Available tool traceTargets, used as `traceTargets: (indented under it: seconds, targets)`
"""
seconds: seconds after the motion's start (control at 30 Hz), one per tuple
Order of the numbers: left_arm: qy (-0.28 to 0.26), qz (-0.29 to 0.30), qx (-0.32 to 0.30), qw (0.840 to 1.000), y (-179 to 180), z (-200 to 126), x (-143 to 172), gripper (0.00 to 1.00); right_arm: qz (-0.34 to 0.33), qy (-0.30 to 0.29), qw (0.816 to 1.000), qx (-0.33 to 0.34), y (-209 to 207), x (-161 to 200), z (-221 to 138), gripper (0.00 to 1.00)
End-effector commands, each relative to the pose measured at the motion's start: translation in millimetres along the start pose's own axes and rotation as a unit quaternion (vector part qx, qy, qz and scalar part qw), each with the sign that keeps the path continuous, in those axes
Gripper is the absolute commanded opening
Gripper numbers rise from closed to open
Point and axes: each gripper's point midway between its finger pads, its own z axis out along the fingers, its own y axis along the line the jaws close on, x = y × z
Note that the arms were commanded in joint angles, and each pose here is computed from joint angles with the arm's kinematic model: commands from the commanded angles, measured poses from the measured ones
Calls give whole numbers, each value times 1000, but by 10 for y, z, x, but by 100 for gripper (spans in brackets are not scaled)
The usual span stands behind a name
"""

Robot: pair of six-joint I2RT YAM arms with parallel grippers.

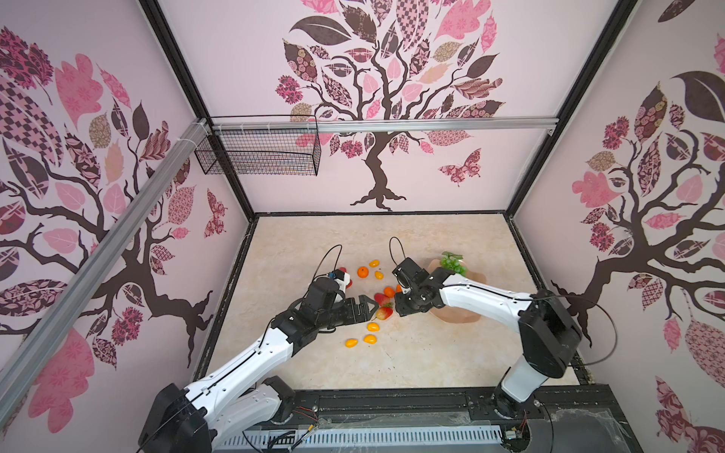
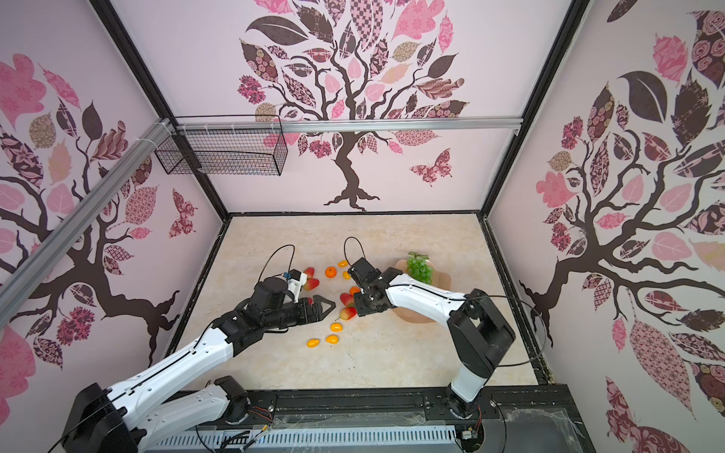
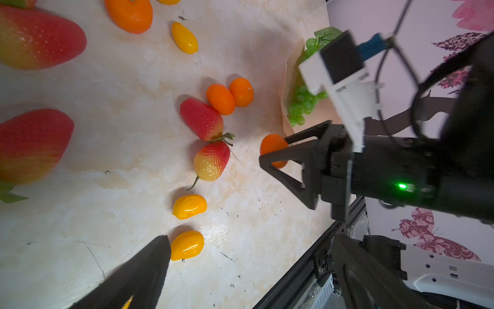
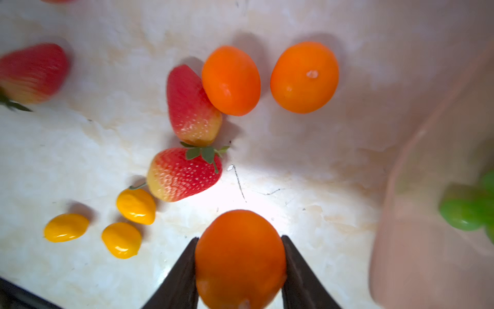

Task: Arrange fruit in a fruit bowl
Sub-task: Pick up the fruit from the center of the table, then place the fruit in the fruit bowl.

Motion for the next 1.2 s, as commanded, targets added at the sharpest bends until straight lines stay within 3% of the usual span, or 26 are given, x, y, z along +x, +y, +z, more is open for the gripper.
traceTargets:
  seconds: [0.0,0.13,0.33,0.57,1.17]
  targets:
    - [-33,31,55,997,-398,-28,-321,98,26,-18,999,-12,-93,-13,-295,46]
    - [-31,44,65,996,-552,64,-414,98,48,-47,998,-9,-303,-108,-492,45]
    - [-19,75,67,995,-773,225,-395,98,63,-71,994,49,-772,-179,-543,45]
    - [-13,78,66,995,-948,413,-360,98,70,-59,991,100,-1076,-269,-339,45]
    - [-33,54,28,998,-793,490,-437,98,86,-21,981,173,-1457,-434,231,46]
